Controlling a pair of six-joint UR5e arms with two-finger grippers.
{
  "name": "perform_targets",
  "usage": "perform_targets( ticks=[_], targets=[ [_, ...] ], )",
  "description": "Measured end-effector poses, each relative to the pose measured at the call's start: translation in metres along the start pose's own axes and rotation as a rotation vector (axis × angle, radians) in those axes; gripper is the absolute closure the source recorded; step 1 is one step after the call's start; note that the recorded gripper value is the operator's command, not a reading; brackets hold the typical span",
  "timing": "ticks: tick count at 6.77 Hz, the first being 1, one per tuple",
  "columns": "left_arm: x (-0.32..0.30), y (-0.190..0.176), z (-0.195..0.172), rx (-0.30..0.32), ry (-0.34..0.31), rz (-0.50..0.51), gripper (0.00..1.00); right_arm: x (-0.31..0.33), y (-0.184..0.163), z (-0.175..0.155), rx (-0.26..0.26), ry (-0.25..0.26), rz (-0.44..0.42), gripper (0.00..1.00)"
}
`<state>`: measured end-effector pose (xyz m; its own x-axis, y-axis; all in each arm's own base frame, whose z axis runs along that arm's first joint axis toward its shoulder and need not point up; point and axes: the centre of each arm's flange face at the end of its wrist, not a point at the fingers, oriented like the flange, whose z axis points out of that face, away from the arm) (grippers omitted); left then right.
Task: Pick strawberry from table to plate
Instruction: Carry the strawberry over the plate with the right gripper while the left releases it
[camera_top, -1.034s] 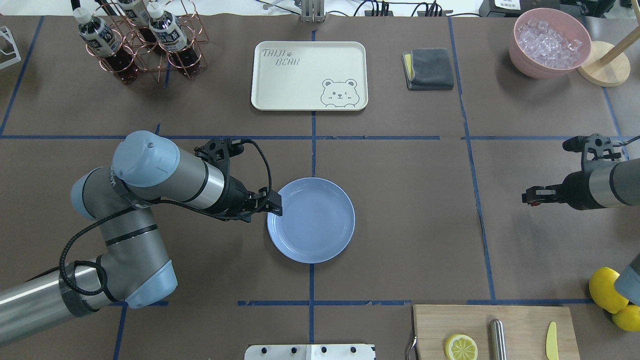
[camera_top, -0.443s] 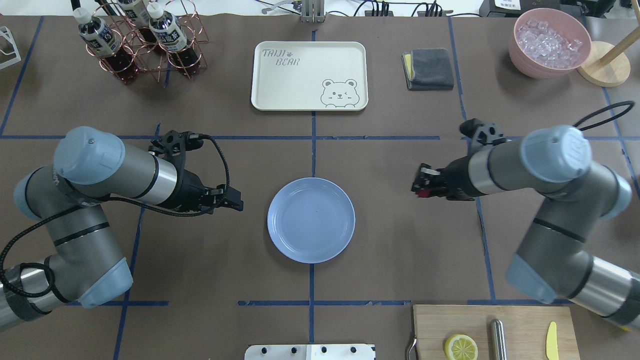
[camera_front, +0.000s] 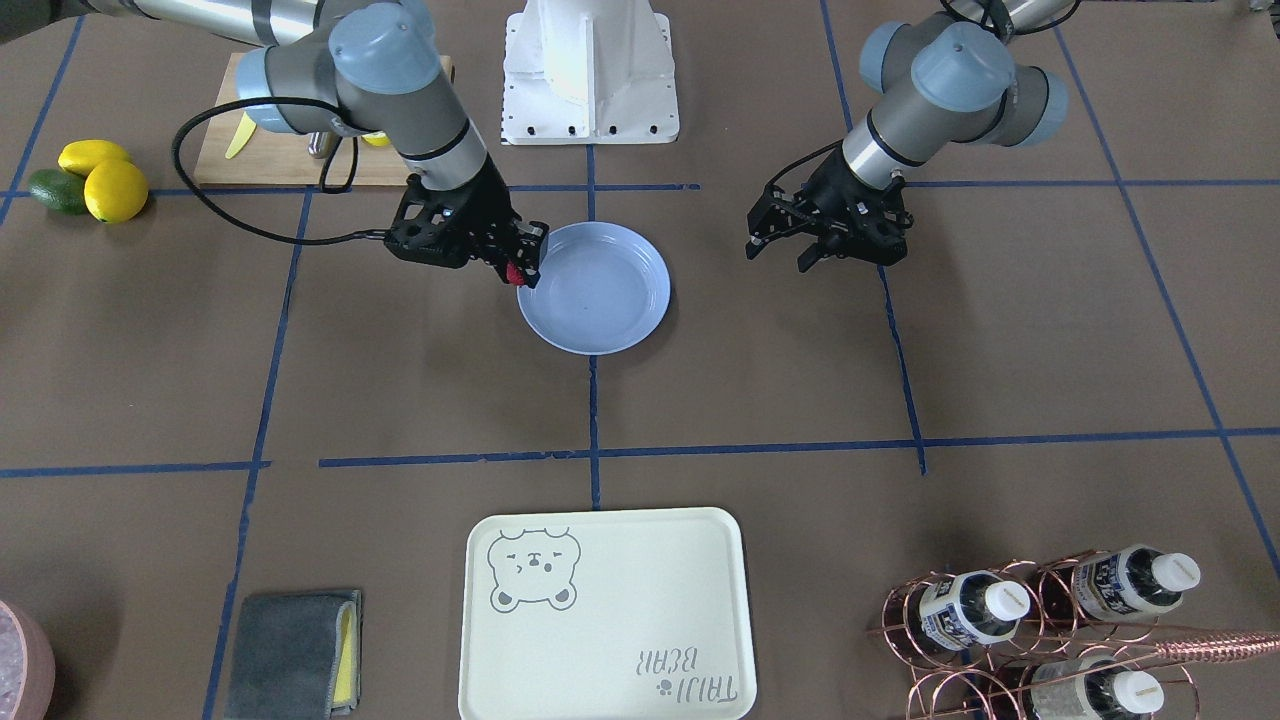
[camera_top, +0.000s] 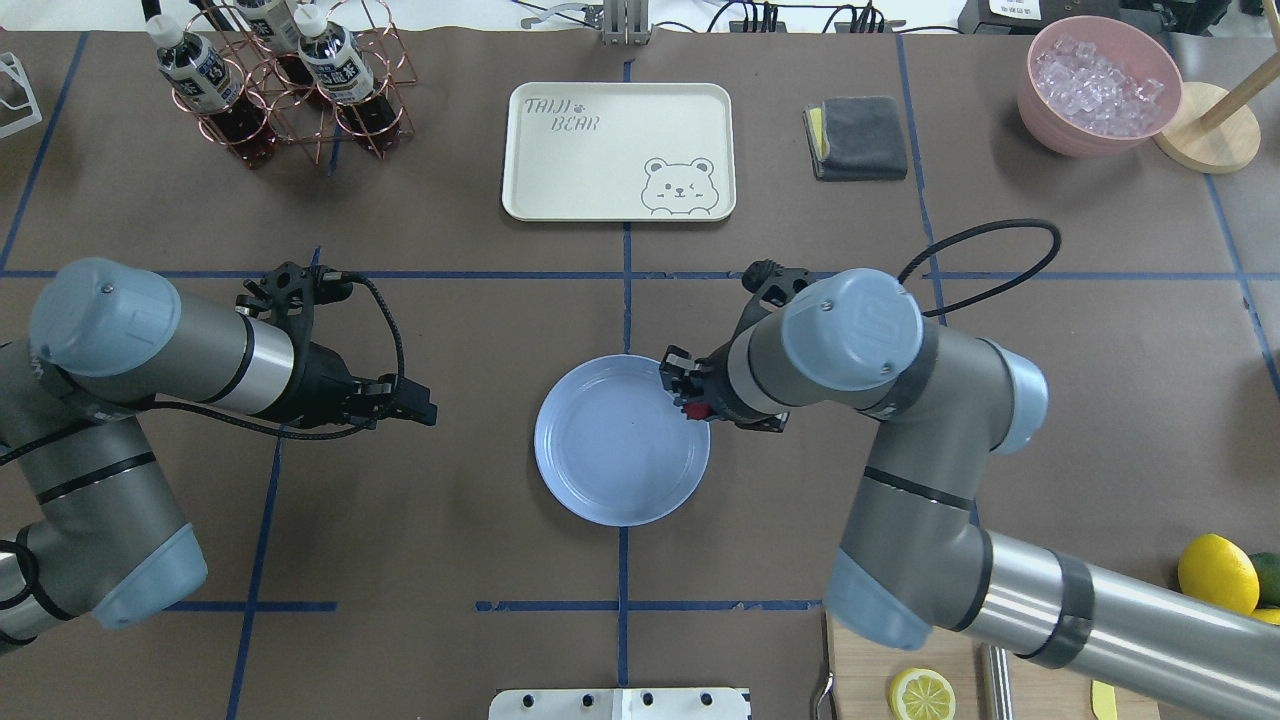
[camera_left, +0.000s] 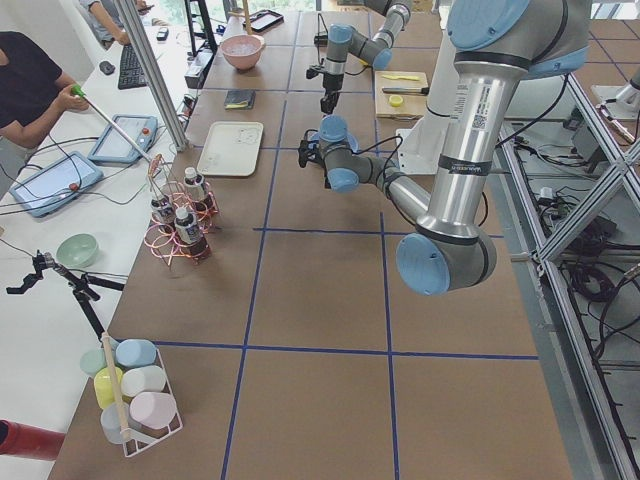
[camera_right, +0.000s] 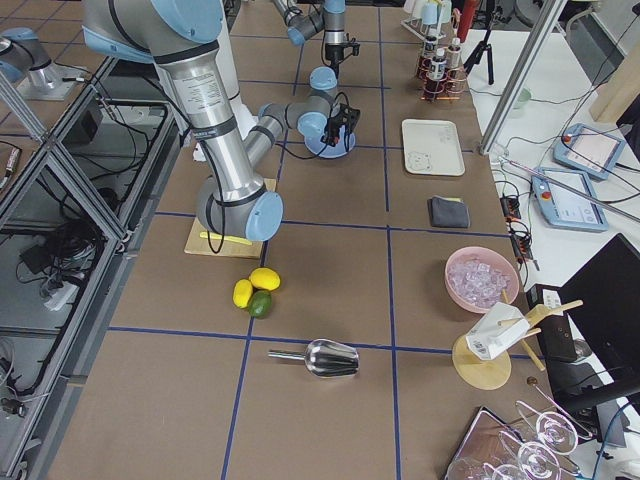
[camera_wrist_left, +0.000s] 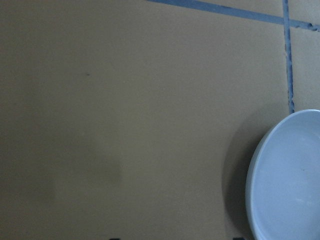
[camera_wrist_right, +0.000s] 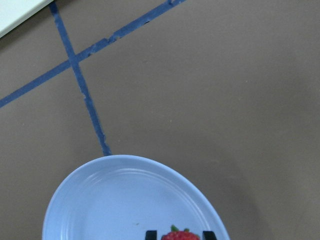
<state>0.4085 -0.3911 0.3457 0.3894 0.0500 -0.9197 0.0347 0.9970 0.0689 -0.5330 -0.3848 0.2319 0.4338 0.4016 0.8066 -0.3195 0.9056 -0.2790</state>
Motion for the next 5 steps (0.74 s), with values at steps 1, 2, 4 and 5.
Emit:
perform_targets(
  ticks=[1,2,4,5],
  targets=[
    [-0.003,0.001,-0.003,0.002,-0.003,0.0,0.19,-0.02,0.015,0.017,0.002,0.031,0.028,1.0],
    [-0.005,0.001,-0.003,0.002,-0.004,0.0,0.19,-0.034,0.027,0.032,0.01,0.065,0.038,1.0],
    [-0.005,0.001,-0.002,0.001,-0.005,-0.001,0.19,-0.041,0.043,0.057,0.024,0.119,0.031,1.0],
    [-0.004,0.001,-0.001,-0.001,-0.005,-0.001,0.19,-0.045,0.046,0.062,0.03,0.136,0.028,1.0]
  ],
)
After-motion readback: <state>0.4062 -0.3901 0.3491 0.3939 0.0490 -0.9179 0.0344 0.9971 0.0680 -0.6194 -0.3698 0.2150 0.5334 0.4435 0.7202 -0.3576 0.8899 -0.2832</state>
